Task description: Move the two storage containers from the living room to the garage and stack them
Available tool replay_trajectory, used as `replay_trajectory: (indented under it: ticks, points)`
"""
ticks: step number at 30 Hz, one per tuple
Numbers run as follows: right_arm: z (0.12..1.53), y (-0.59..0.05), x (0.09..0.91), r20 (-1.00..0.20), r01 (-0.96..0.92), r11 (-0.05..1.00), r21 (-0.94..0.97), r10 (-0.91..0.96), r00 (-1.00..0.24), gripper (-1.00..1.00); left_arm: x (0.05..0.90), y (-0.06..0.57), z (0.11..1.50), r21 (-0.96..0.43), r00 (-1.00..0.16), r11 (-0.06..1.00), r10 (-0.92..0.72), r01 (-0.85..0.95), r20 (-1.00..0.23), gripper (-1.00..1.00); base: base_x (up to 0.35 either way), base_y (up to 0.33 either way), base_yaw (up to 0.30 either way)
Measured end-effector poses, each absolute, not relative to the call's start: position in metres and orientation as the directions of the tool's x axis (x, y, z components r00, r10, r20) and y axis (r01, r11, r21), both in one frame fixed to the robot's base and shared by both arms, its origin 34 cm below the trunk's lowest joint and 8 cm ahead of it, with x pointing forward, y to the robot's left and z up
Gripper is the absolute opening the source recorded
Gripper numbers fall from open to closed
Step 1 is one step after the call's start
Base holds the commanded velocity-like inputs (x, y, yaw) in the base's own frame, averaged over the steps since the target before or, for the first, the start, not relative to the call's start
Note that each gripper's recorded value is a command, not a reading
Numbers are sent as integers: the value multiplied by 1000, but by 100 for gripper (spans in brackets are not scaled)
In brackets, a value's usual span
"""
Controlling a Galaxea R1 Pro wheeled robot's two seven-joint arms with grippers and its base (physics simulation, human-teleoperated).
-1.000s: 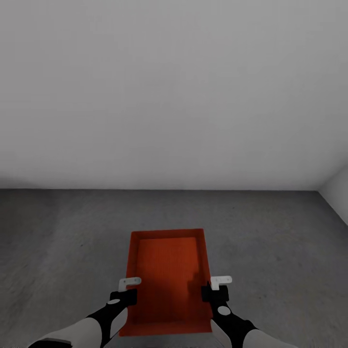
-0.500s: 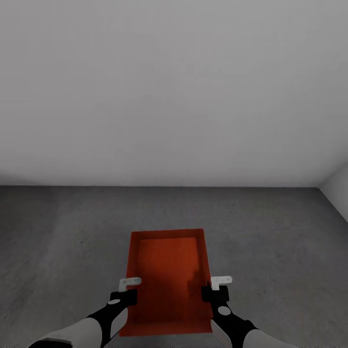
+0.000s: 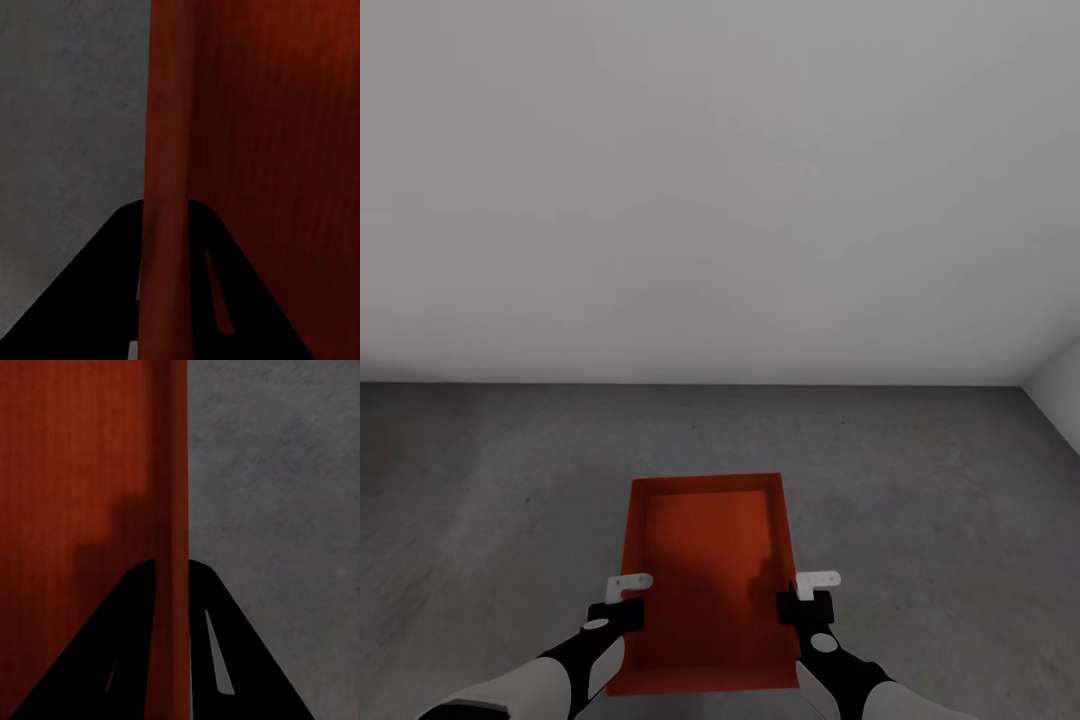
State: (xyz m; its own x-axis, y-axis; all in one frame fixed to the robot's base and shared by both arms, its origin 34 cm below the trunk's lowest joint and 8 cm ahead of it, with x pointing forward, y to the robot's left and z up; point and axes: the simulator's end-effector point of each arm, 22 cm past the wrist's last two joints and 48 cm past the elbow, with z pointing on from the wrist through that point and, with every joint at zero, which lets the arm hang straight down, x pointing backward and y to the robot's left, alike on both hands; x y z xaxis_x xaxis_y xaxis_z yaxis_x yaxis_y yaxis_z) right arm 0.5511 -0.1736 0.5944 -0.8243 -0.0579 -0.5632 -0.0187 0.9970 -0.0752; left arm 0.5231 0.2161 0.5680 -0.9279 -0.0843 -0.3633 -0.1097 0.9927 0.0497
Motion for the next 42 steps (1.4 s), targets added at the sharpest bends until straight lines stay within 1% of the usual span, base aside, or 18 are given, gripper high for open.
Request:
replay_trajectory:
  ticks: [26, 42]
  points:
    - [566, -174, 558, -564, -19, 997, -75, -58, -824, -100, 530, 216, 539, 49, -927, 993, -84, -110, -364, -100, 0, 0, 0]
    - [553, -174, 550, -546, -21, 997, -75, -58, -836, -100, 521, 216, 527, 52, -935, 993, -85, -109, -344, -100, 0, 0, 0]
